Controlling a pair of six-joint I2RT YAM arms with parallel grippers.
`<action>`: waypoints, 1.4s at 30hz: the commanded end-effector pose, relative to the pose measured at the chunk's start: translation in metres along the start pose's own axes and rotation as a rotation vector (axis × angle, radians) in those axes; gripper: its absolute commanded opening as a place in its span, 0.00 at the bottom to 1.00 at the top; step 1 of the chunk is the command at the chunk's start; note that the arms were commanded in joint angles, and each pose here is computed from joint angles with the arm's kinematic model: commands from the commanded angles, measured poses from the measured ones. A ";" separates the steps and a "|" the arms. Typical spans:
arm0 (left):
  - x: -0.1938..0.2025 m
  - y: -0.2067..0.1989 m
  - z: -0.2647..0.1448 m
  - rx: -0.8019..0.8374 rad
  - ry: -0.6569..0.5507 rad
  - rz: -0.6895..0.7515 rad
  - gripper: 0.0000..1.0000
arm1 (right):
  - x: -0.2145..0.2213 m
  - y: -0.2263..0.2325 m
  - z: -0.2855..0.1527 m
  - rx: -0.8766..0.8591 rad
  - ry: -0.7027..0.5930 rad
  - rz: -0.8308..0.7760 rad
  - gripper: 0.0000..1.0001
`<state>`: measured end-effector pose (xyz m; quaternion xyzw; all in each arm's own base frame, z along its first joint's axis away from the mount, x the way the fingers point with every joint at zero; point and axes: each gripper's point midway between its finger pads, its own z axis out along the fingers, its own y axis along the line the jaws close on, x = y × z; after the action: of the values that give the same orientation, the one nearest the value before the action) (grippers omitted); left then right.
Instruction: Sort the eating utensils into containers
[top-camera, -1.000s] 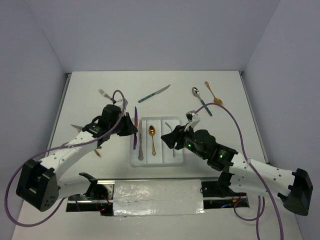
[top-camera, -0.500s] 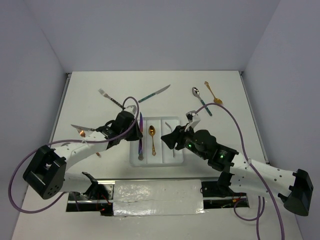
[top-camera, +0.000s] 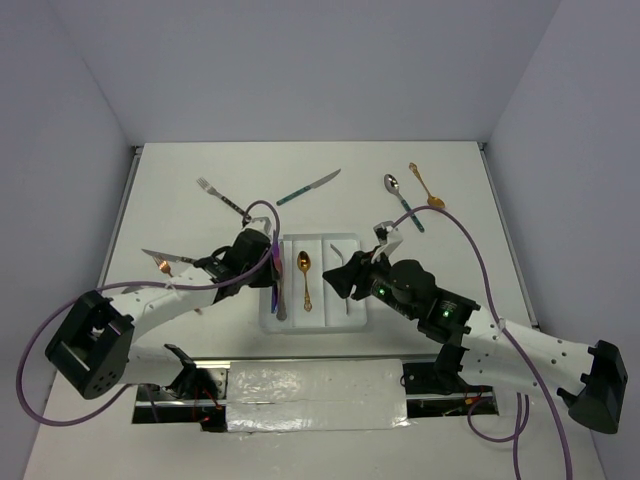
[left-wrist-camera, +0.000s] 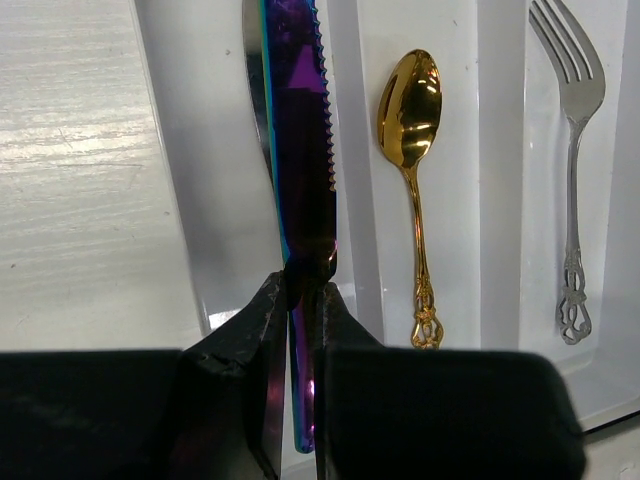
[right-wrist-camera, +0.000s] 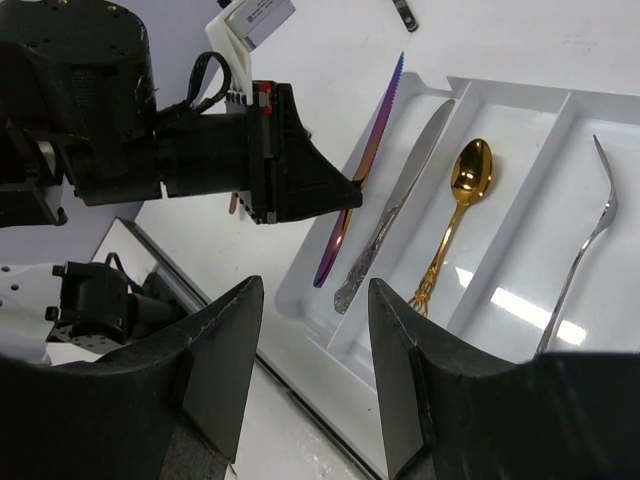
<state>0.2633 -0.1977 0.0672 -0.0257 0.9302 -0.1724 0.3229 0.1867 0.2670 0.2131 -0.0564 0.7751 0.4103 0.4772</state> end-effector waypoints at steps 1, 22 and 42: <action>-0.004 -0.008 0.000 0.006 -0.014 -0.004 0.00 | -0.022 0.015 -0.002 -0.030 -0.054 -0.001 0.54; -0.028 -0.017 -0.009 -0.045 -0.043 0.057 0.59 | -0.029 0.015 -0.009 -0.038 -0.086 0.000 0.54; -0.103 0.081 -0.079 -0.583 -0.326 -0.555 0.50 | -0.039 0.005 -0.016 -0.012 -0.168 0.019 0.53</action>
<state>0.3203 -0.1197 0.1902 -0.3210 0.8459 -0.0163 0.4255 0.1903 0.2503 0.2405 -0.0278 0.7444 0.4199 0.5184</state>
